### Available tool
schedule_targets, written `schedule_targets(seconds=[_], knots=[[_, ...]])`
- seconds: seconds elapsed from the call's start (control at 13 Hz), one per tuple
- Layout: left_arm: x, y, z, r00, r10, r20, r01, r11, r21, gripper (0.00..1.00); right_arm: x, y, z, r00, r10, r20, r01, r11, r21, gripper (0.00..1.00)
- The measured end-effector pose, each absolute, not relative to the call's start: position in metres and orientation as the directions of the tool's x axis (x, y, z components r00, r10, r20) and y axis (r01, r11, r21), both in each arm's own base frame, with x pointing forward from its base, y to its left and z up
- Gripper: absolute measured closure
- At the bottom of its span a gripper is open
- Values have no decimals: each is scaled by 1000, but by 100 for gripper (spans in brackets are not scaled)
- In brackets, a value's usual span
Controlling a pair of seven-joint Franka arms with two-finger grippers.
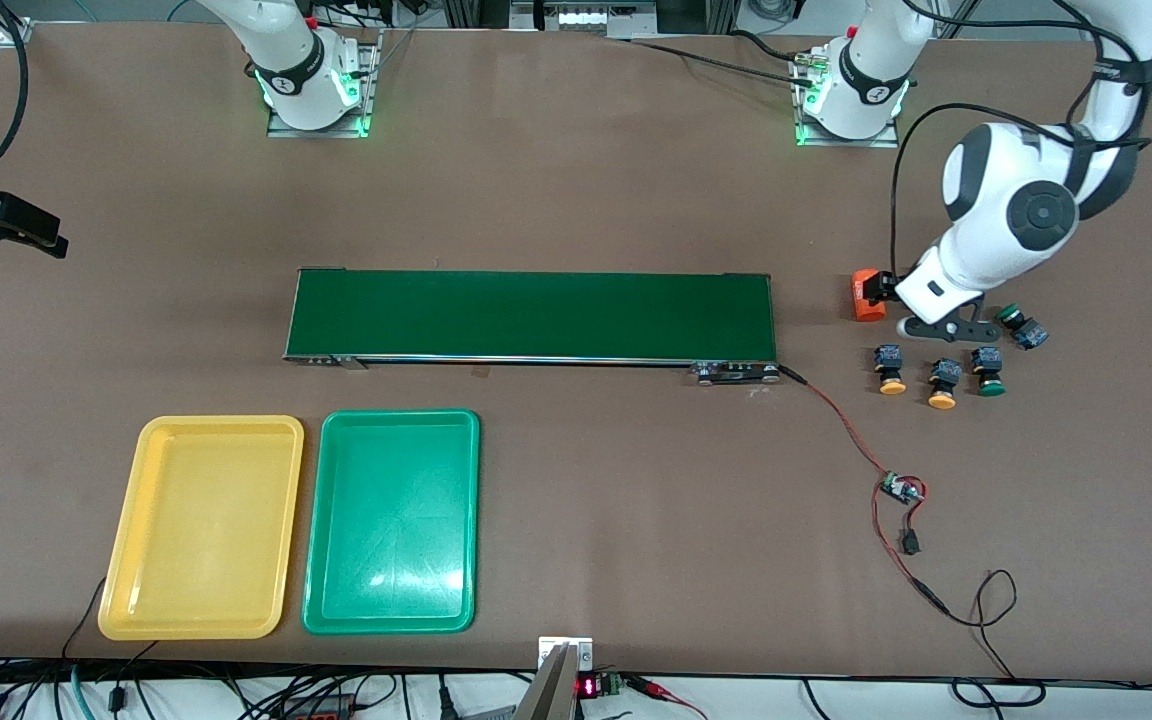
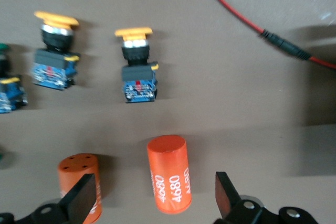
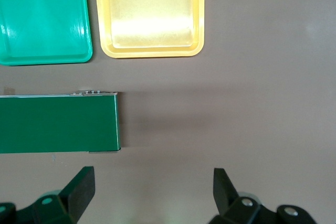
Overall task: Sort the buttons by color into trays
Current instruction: 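Grasp the orange cylinder with the left gripper and lift it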
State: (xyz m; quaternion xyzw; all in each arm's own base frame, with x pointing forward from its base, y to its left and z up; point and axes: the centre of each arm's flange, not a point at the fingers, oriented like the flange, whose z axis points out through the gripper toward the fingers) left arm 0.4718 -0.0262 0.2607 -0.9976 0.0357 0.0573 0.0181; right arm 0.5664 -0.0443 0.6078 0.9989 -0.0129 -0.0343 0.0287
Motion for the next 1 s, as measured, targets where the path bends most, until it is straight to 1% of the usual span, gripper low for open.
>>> schedule_targets(seconds=[0.31,0.46,0.54,0.62,0.69,0.85,0.92,1.0], knots=[[429,-24,213,996,-62,-60,-63,-998,-24,0,567,-44,606,997,-28,-71,-24,-998,59,0],[422,-24,200,997,-60,-47,-61,-998,-22,2,569,-43,603,997,-26,-77,-21,-998,59,0],[421,-24,193,997,-60,-41,-61,-998,-22,7,569,-43,602,997,-26,-79,-21,-998,60,0],[420,-24,186,998,-55,-36,-56,-998,-21,7,570,-43,601,996,-26,-79,-22,-998,60,0],[420,-24,180,999,-36,-34,-37,-999,-21,13,570,-43,601,996,-26,-80,-22,-998,60,0],[420,-25,177,999,-7,-36,-8,-1000,-22,38,570,-43,601,997,-26,-78,-21,-998,60,0],[422,-26,178,999,-3,-33,-4,-1000,-22,48,571,-43,600,997,-26,-76,-21,-998,60,0],[424,-26,180,1000,-4,-27,-5,-1000,-22,50,571,-43,600,997,-26,-77,-21,-998,60,0]])
